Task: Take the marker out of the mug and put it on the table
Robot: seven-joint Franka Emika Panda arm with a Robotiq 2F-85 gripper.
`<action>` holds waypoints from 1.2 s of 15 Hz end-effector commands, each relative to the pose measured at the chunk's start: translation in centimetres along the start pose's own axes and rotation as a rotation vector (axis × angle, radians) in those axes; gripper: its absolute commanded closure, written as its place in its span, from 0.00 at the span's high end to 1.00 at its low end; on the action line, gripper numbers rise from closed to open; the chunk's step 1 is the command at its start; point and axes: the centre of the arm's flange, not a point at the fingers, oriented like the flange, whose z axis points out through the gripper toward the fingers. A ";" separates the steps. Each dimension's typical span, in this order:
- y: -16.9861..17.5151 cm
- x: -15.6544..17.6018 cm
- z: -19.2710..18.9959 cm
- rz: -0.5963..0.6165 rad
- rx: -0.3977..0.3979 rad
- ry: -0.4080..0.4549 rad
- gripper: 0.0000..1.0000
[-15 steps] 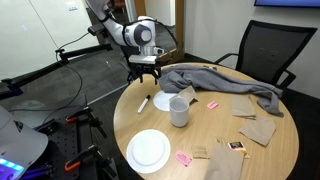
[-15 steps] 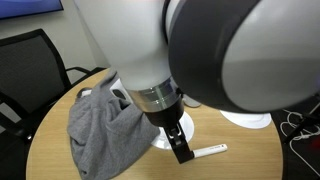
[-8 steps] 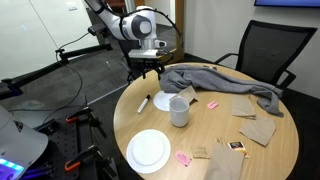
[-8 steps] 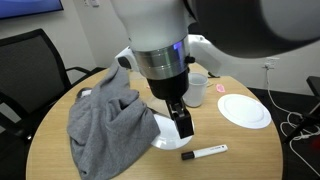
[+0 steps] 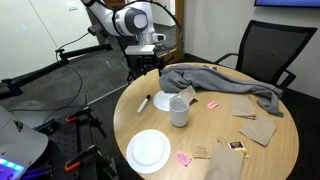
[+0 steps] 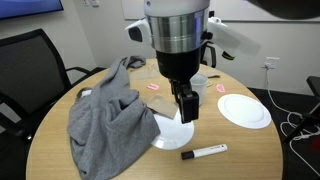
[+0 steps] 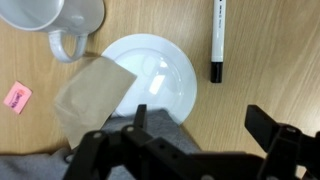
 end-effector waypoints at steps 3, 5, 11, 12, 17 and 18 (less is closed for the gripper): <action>-0.3 -3.6 -4.1 0.066 -0.031 0.100 1.00; -0.3 -4.3 -5.2 0.091 -0.028 0.132 1.00; -0.1 -6.5 -8.3 0.159 -0.037 0.218 1.00; -0.1 -6.9 -8.7 0.174 -0.032 0.230 1.00; 0.4 -6.5 -8.5 0.221 0.000 0.226 1.00; 0.4 -7.0 -8.7 0.237 0.007 0.229 1.00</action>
